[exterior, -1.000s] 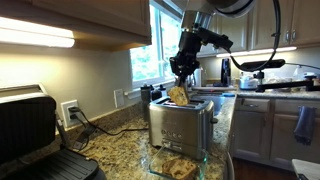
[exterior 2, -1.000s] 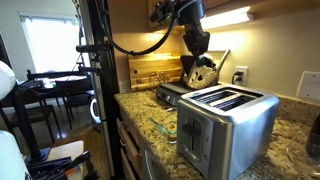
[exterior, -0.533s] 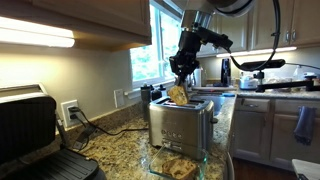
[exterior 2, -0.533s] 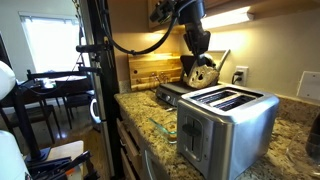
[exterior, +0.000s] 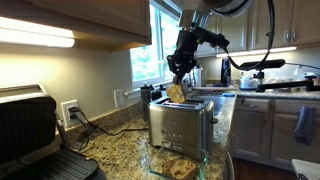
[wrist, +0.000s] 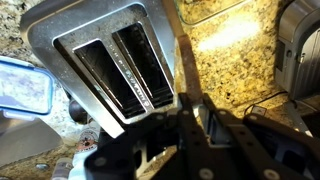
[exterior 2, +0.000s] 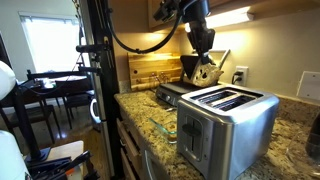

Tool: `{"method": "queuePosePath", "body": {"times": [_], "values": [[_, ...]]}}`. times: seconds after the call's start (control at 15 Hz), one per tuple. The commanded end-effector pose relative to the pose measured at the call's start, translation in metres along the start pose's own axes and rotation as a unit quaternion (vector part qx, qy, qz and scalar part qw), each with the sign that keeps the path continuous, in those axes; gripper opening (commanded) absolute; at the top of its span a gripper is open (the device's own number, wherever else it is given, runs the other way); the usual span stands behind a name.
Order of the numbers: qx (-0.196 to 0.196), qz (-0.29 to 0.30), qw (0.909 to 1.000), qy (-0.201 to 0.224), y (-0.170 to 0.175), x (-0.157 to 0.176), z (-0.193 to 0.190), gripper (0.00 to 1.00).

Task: Put the slice of bread in the toaster then push down the lever

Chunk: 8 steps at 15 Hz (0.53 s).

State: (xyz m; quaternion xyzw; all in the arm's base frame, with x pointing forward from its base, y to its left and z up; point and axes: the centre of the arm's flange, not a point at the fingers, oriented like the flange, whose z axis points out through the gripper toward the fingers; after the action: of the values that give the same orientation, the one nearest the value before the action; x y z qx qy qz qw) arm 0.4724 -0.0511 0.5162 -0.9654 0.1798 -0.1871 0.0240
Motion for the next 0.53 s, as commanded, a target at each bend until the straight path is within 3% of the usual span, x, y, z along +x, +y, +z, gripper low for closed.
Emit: {"method": "queuePosePath", "body": {"times": [0.0,0.47], "values": [[0.013,0.008,0.9999,-0.001,0.0036,0.0071,0.0032,0.05],[0.022,0.007,0.9997,-0.006,0.0127,0.0154,0.0064,0.05]]}}
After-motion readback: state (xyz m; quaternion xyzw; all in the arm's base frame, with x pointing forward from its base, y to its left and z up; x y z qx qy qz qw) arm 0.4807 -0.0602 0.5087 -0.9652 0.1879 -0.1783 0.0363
